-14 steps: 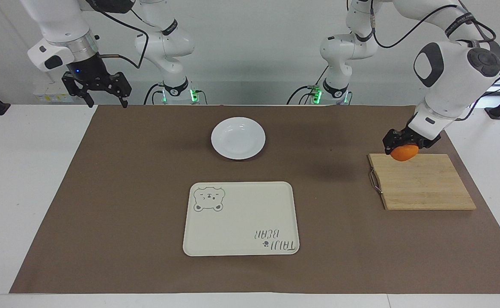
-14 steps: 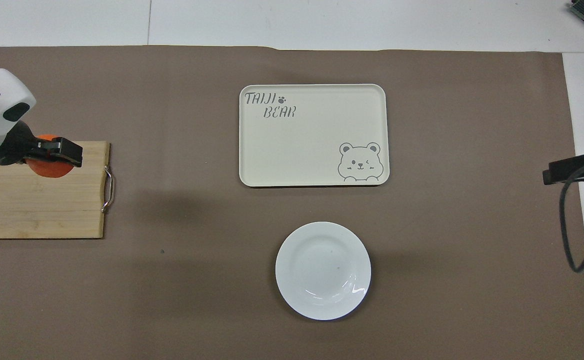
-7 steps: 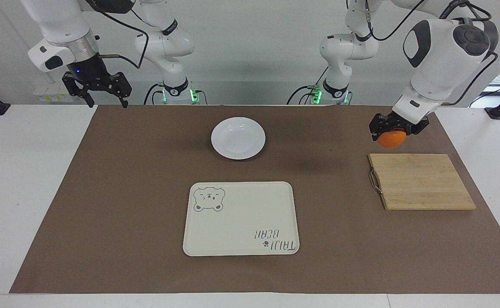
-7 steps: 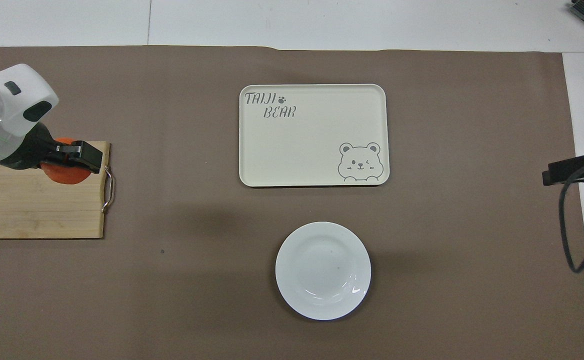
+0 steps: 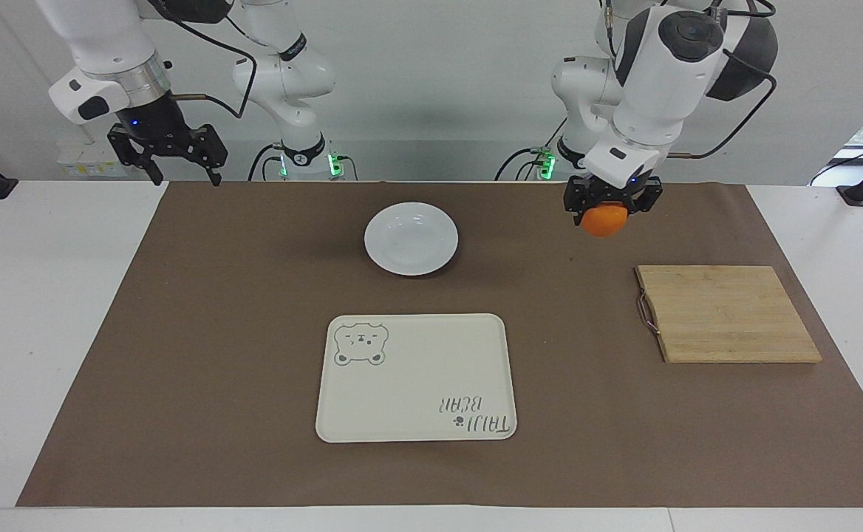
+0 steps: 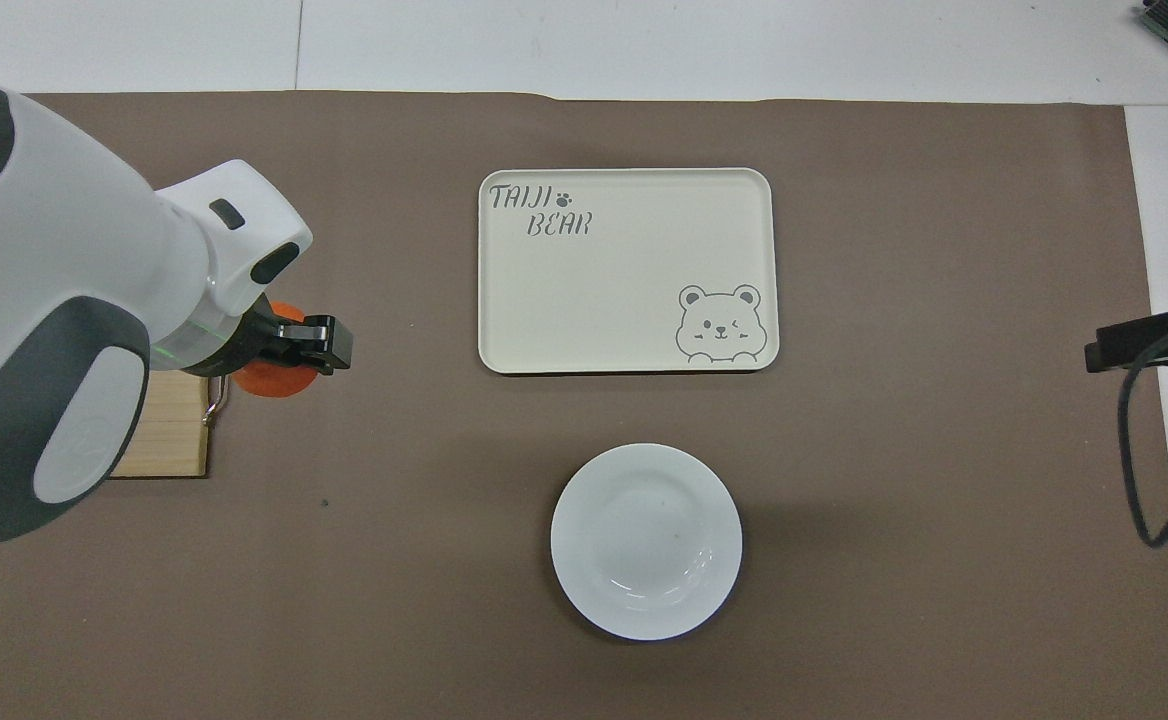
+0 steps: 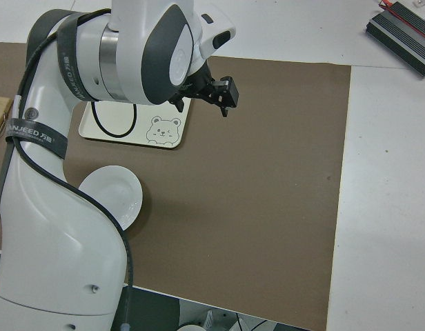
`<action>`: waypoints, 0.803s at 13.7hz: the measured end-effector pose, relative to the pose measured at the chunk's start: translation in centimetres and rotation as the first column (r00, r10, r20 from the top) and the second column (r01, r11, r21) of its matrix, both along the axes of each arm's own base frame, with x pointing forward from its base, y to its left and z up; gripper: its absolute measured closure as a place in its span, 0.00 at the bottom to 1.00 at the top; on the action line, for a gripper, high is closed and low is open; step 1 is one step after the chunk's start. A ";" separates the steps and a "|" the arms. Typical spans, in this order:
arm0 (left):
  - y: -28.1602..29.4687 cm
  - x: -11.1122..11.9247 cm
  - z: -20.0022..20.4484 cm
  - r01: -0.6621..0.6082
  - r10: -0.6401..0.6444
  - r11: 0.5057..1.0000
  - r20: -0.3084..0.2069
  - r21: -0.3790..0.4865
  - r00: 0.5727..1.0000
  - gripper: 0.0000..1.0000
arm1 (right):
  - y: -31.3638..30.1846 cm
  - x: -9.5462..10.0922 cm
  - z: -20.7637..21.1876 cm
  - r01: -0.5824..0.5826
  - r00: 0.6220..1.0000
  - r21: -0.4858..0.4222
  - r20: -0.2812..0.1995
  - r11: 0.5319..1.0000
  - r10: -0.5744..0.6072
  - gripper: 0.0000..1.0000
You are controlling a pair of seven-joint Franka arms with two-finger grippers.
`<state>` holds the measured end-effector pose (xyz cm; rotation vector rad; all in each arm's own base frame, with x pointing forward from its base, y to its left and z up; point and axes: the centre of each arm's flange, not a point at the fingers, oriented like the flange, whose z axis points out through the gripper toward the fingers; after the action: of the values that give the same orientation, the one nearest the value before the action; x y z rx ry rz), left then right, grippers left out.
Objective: Place orange and plate with both arms
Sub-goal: 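Lift the orange with the left gripper and carry it toward the plate, then lower the orange onto the white plate and open the left gripper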
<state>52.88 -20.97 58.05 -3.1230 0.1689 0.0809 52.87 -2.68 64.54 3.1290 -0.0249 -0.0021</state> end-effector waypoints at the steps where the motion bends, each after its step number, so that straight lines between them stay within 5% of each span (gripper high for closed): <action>1: -0.5 -0.2 0.1 0.009 -0.009 1.000 0.001 -0.003 1.000 0.24 | 0.0 0.0 0.0 0.000 1.000 0.000 0.000 1.000 0.000 0.00; 11: -8.8 -3.7 -3.1 -0.002 0.002 0.986 -0.001 -0.168 1.000 0.24 | 0.0 0.0 0.0 0.000 1.000 0.000 0.000 1.000 0.000 0.00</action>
<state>49.18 -29.75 54.98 -3.2914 0.1818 0.0711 52.86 -2.68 64.52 3.1290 -0.0249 -0.0027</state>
